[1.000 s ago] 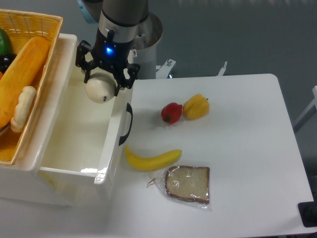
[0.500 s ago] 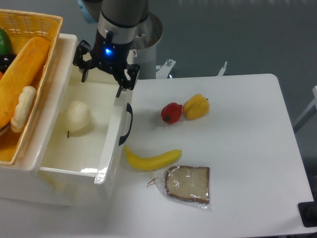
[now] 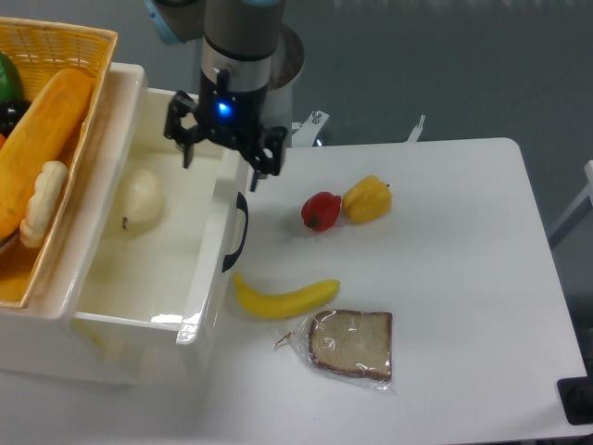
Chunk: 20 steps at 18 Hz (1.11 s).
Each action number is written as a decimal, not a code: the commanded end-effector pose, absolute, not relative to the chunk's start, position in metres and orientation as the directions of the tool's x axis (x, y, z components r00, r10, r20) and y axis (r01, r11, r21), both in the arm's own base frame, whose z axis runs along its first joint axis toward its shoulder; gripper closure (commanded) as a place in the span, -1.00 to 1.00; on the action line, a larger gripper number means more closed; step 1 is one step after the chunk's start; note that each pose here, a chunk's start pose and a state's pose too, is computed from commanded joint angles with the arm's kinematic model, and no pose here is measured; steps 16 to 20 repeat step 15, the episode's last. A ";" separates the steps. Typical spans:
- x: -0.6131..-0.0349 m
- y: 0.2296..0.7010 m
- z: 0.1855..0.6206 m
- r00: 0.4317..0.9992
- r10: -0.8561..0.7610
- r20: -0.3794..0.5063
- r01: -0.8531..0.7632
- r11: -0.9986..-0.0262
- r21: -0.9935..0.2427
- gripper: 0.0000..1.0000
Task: Place the pear in the upper white drawer
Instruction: 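Raise the open gripper up out of the drawer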
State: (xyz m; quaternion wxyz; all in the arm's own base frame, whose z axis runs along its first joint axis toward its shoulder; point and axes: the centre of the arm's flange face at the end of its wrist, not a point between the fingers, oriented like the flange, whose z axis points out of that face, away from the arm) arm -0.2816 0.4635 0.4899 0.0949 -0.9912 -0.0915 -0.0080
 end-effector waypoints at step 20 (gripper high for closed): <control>-0.348 0.455 0.427 0.994 0.099 -0.051 0.099 -0.995 -0.008 -1.00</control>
